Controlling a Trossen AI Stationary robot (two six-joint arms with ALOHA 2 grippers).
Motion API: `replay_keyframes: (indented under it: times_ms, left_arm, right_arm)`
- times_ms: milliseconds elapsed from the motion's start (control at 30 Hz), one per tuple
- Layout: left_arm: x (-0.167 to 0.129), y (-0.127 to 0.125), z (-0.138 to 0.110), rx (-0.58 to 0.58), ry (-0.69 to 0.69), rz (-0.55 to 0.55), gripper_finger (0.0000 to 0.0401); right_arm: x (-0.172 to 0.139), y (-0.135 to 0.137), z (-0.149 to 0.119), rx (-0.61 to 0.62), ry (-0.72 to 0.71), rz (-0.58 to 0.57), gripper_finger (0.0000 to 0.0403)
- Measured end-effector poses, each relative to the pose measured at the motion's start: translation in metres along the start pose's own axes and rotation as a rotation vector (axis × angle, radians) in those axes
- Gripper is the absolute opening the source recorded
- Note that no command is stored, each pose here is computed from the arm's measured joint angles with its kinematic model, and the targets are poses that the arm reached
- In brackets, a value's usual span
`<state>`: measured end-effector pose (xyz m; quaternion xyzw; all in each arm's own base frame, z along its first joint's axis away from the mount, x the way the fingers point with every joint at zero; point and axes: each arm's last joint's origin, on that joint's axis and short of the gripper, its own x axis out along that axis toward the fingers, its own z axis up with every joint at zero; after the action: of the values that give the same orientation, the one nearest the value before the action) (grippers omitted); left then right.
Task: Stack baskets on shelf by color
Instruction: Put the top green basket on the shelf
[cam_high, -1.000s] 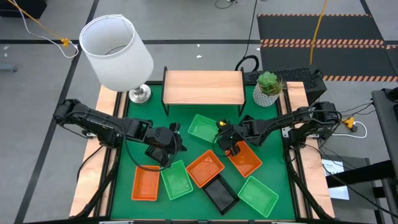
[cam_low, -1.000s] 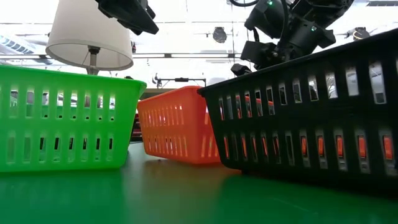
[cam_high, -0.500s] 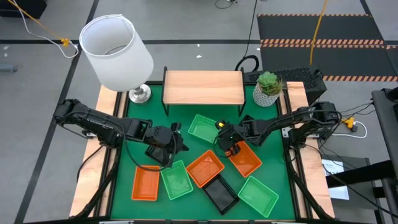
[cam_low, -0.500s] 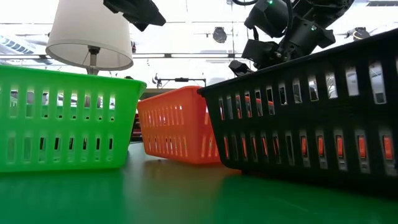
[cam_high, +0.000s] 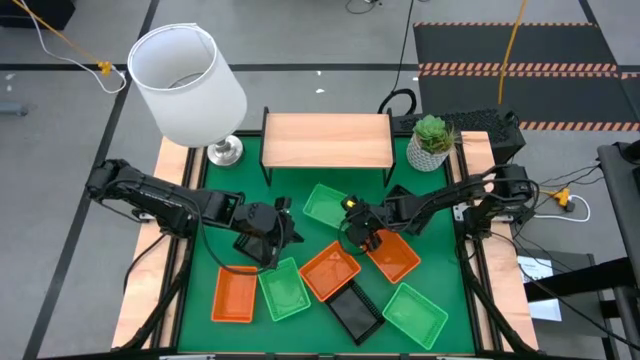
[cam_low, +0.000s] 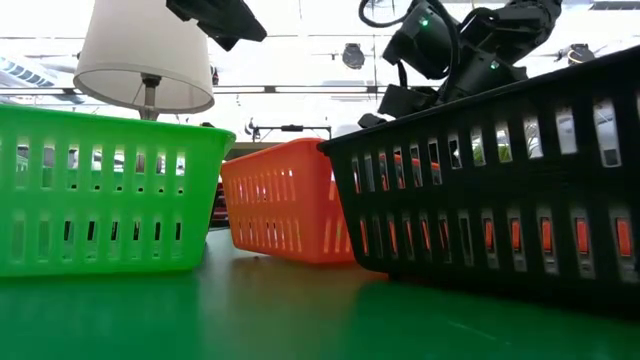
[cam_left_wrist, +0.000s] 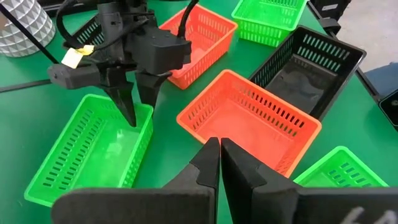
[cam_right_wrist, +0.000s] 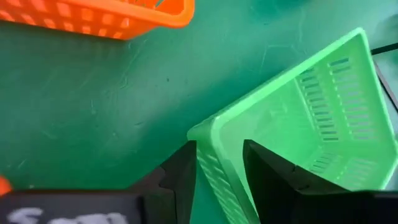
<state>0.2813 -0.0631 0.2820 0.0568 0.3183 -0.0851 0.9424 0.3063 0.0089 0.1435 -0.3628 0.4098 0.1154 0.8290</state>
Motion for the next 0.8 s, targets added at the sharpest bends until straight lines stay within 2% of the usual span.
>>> replay_keyframes:
  times_ms: [300, 600, 800]
  left_arm:
    - [0.0, 0.0, 0.0, -0.001, 0.0, 0.0, 0.0019]
    - [0.0, 0.0, 0.007, -0.012, -0.074, 0.002, 0.0019]
    - [-0.001, 0.0, 0.012, -0.008, -0.128, 0.004, 0.0019]
  right_arm:
    - [-0.015, -0.001, 0.008, -0.012, -0.028, -0.033, 0.0014]
    - [-0.043, 0.004, 0.028, -0.018, -0.067, -0.143, 0.0016]
    - [-0.065, 0.007, 0.041, 0.078, -0.128, -0.228, 0.0008]
